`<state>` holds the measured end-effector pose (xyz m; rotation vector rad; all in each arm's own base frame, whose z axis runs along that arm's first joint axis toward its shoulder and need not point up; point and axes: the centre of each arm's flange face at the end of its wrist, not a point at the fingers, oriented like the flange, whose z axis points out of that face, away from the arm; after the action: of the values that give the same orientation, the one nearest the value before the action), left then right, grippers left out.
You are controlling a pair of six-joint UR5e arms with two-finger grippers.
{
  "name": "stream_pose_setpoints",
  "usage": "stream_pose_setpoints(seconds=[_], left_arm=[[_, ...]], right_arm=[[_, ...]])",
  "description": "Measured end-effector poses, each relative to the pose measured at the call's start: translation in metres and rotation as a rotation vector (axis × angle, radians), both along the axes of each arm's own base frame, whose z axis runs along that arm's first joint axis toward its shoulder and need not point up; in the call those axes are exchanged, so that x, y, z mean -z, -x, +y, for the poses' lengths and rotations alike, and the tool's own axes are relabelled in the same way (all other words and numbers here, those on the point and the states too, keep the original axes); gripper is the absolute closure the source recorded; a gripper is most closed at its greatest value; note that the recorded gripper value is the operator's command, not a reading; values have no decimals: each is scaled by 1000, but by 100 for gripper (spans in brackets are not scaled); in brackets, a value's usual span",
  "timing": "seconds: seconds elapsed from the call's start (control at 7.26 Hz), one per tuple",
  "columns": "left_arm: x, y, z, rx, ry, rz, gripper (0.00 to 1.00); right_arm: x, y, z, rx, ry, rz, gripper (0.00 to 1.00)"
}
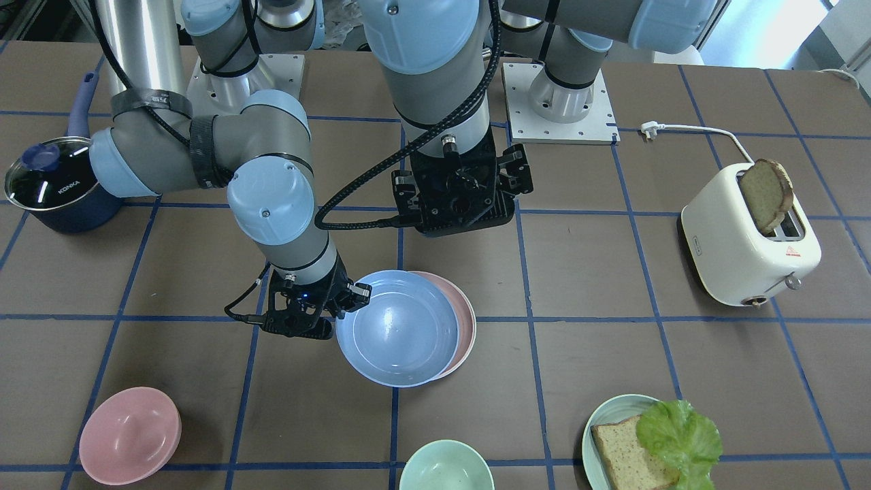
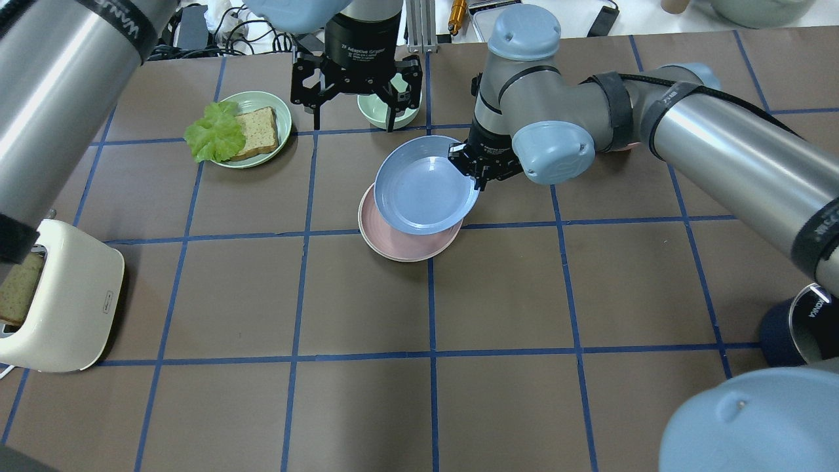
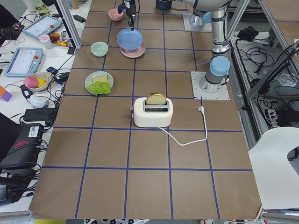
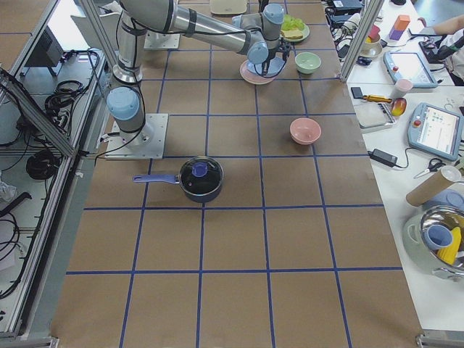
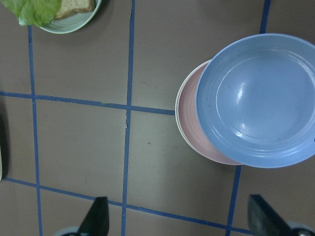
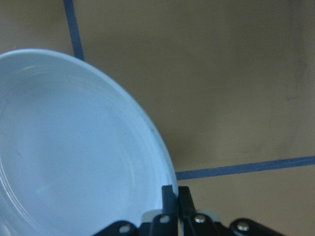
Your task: Stack three plates with pink and blue
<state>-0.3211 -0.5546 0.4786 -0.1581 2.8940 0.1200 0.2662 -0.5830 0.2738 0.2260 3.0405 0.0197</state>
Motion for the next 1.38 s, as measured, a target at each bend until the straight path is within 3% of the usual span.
stream_pose_setpoints(seconds=[0.14,0.55,0.69,0.96,1.1,1.24,1.38], left_arm=[[-1,-11,8,-6,-6,0,6],[-1,-40,25,-30,-20,2,6],[1,-46,28,-26,-22,4,6],[8,-59,33,-9,-18,14,6],[14,-64,38,-2,-10,19,6],[18,-70,43,6,0,25,6],[17,-78,48,8,5,43,6]], right_arm=[[4,-5,1,-7,-5,0,99],[13,-14,3,-20,-16,3,24],[13,-14,2,-24,-12,6,21],[-16,-10,-19,-59,47,-1,17],[-42,1,-35,-82,53,4,7],[-67,25,-50,-95,32,14,0],[-94,52,-55,-101,18,23,0]])
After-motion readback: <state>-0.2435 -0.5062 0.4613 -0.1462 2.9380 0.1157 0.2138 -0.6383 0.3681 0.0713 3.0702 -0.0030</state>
